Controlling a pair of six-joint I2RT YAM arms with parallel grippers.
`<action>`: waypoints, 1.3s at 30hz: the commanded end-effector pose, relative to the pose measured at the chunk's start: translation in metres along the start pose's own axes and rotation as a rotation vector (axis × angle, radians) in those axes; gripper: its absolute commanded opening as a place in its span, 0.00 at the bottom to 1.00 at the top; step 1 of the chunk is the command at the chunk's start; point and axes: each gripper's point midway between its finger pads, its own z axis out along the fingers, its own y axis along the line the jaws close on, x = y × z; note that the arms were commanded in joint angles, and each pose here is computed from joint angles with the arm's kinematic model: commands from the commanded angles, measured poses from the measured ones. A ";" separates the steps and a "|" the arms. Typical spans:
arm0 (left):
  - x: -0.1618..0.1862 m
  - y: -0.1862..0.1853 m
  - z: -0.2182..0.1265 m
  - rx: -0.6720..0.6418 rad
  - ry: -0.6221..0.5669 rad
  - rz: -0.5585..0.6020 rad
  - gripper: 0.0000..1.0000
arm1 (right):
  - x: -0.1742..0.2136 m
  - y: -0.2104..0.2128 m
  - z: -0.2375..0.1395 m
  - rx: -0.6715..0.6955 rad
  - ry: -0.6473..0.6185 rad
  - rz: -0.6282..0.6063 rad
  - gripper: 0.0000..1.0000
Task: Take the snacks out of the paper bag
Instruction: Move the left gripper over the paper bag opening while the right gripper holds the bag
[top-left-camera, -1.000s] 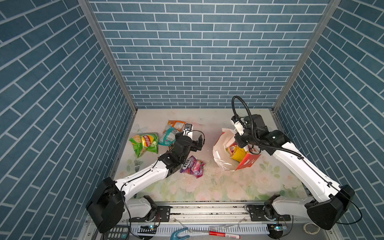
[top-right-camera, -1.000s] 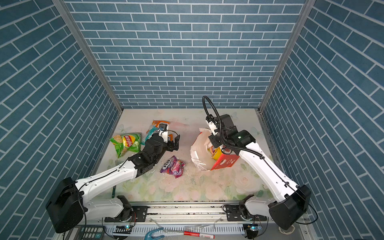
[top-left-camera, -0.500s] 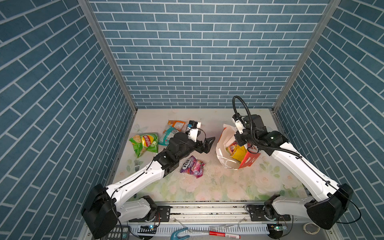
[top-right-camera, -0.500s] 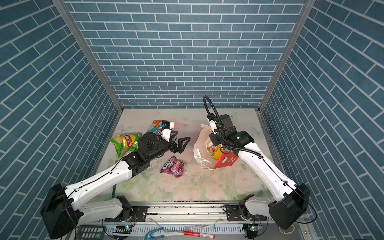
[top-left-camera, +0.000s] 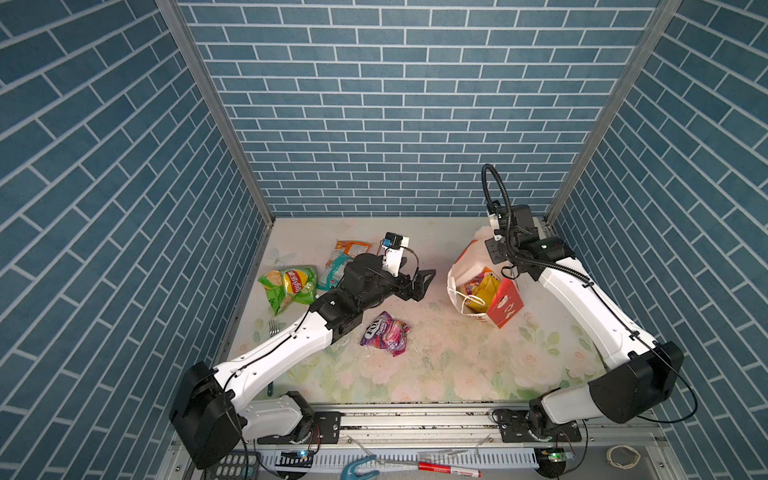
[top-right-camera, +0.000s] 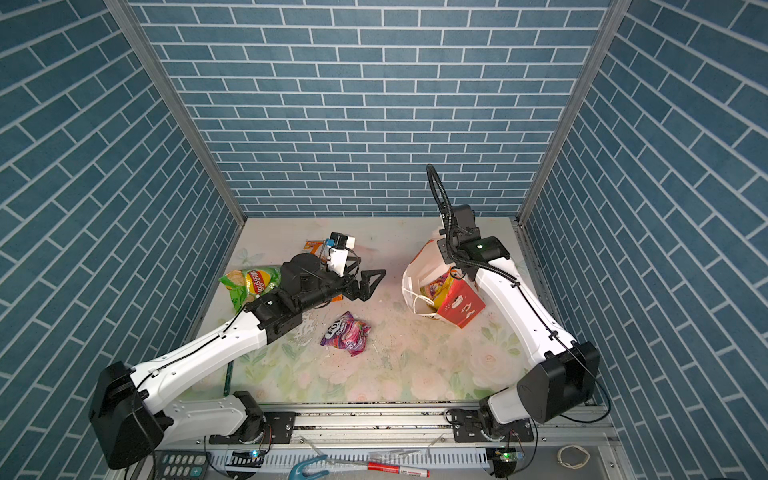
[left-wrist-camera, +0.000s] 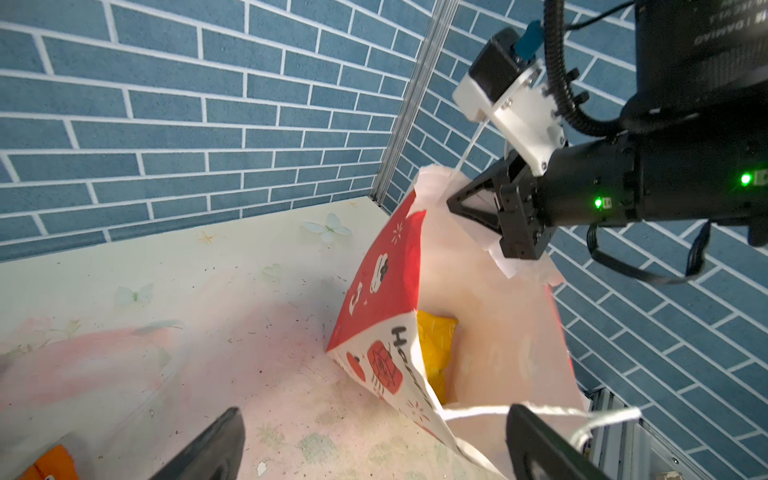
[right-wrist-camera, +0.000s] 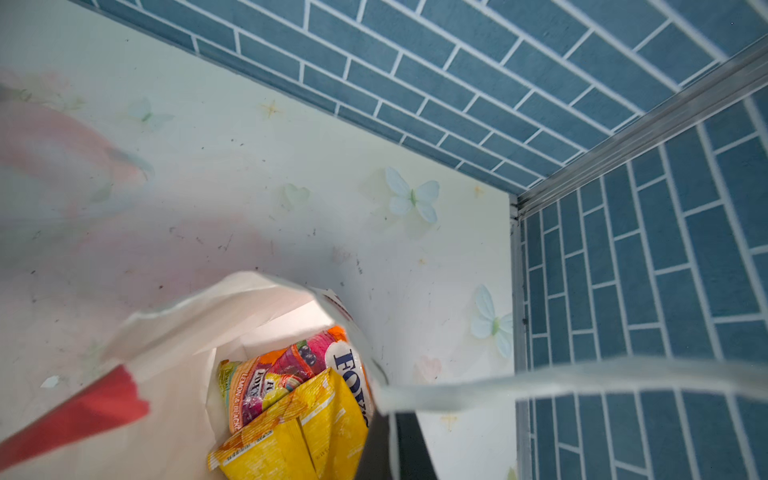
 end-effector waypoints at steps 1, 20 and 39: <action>-0.009 -0.003 -0.007 -0.008 -0.018 0.018 0.99 | -0.044 -0.017 -0.010 0.061 -0.108 -0.041 0.00; 0.018 0.001 0.016 0.019 0.002 -0.004 0.95 | -0.027 0.140 0.013 -0.200 -0.210 -0.222 0.00; 0.060 -0.038 0.043 0.138 0.016 -0.031 0.83 | -0.009 0.156 -0.018 -0.308 -0.193 -0.034 0.01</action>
